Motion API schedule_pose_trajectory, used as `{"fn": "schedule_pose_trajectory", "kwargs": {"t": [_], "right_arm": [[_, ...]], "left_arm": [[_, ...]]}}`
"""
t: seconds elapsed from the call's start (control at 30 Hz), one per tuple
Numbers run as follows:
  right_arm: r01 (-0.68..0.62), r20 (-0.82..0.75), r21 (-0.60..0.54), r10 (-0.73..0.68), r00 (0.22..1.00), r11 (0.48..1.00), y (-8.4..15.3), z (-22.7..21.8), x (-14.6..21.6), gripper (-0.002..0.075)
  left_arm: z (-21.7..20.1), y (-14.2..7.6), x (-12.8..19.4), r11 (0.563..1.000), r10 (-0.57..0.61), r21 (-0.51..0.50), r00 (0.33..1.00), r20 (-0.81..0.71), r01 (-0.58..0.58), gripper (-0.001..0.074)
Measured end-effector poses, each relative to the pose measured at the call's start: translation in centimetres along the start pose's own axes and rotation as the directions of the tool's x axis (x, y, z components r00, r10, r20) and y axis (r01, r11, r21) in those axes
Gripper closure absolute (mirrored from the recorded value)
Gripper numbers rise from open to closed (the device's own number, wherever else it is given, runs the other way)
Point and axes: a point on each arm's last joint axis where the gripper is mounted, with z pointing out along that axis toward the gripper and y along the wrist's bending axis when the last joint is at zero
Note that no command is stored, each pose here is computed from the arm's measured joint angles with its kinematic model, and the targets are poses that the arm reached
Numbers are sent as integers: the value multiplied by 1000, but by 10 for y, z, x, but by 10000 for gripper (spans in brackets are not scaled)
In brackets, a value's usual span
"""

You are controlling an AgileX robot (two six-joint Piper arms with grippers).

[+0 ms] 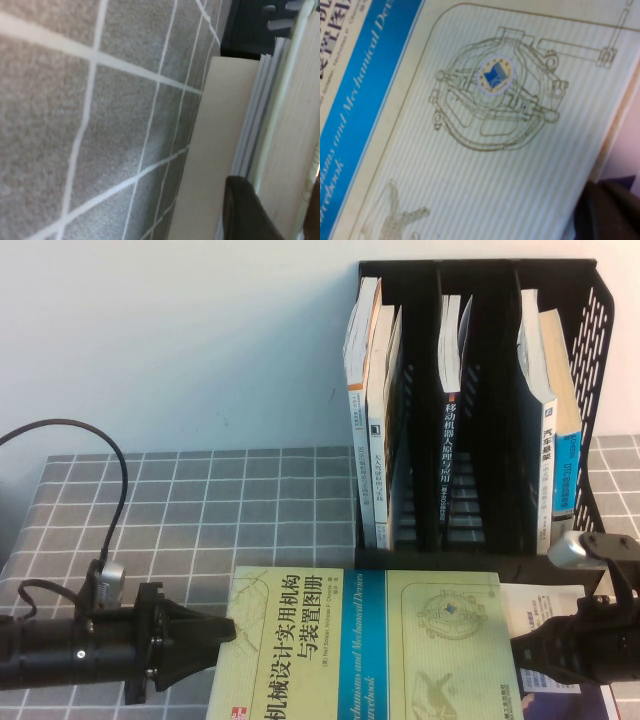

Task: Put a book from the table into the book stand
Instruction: Pick up the book with your left arm

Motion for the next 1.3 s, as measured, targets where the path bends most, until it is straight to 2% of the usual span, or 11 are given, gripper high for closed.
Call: {"fn": "schedule_pose_trajectory", "kwargs": {"t": [0.1,0.17,0.37,0.47,0.57,0.77,0.97,1.1,1.3], "right_arm": [[0,0,0,0,1000,1000,0,0,0,729],[1,-1,0,-1,1000,1000,0,0,0,729],[1,-1,0,-1,1000,1000,0,0,0,729],[1,-1,0,-1,1000,1000,0,0,0,729],[1,-1,0,-1,1000,1000,0,0,0,729],[4,-1,0,-4,1000,1000,0,0,0,729],[27,8,-1,-27,1000,1000,0,0,-1,729],[36,8,-2,-36,999,999,0,0,-1,729],[67,13,-1,-67,998,998,1,-1,-1,729]], "left_arm": [[1,-1,1,1000,4,-1,1000,-4,-4,514],[4,-3,2,1000,16,-9,1000,-12,-17,482],[16,-5,8,999,39,-32,998,-55,-41,186],[17,-4,8,998,42,-36,997,-61,-45,136],[17,-4,8,998,56,-38,996,-62,-59,163],[21,-5,10,997,71,-36,995,-68,-73,290],[26,-7,13,995,88,-33,992,-85,-91,327],[25,-8,13,993,113,-17,989,-90,-115,438],[24,-10,13,990,136,-13,987,-90,-137,439]]}}
